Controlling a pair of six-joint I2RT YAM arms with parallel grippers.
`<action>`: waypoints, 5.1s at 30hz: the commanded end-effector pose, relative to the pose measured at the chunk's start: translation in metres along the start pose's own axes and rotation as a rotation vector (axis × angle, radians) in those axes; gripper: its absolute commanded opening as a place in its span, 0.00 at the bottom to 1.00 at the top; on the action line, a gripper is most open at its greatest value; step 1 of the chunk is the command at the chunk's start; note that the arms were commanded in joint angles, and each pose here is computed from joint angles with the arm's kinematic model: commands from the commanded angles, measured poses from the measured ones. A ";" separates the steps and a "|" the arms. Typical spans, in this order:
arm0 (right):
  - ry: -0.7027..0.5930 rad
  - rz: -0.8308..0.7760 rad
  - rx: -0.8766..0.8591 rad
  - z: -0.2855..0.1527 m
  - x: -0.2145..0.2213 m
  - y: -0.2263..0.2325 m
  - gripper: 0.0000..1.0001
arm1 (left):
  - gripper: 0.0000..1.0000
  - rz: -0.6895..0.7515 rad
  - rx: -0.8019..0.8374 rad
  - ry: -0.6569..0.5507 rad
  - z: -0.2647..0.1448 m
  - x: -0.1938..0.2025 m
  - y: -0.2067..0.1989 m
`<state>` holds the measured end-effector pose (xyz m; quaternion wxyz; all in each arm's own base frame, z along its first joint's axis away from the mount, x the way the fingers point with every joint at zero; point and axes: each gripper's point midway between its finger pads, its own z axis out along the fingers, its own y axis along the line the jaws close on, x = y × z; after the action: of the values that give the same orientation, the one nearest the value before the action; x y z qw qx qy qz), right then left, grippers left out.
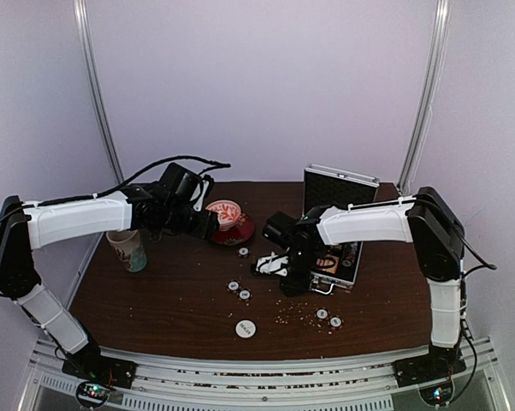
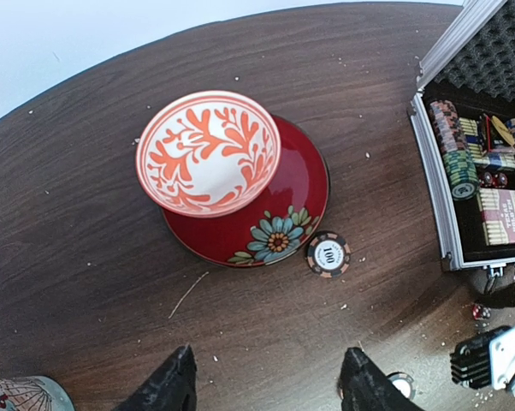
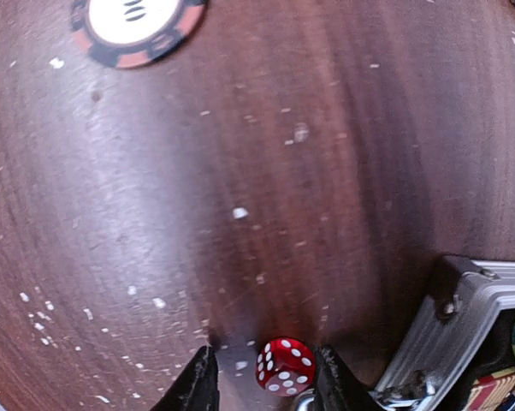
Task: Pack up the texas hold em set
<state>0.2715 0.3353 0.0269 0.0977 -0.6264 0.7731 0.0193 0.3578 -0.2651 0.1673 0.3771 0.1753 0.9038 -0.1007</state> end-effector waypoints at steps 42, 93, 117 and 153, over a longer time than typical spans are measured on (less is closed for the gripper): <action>-0.081 0.132 0.085 -0.075 0.016 -0.046 0.13 | 0.59 0.013 0.017 0.005 0.016 0.001 -0.004; -0.190 0.368 0.038 -0.087 0.071 -0.107 0.41 | 0.58 0.055 0.051 0.084 0.022 0.013 -0.011; -0.438 0.216 -0.013 -0.089 0.091 -0.015 0.51 | 0.66 0.388 0.113 0.549 0.041 0.120 -0.083; -0.382 0.246 -0.042 -0.066 0.100 -0.019 0.51 | 0.57 0.244 0.082 0.642 0.073 0.144 -0.058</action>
<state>0.2582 0.2248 0.0779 0.2267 -0.5149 0.8093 0.1686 0.2929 -0.3195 0.0196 0.0902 0.3278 0.9398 -0.0333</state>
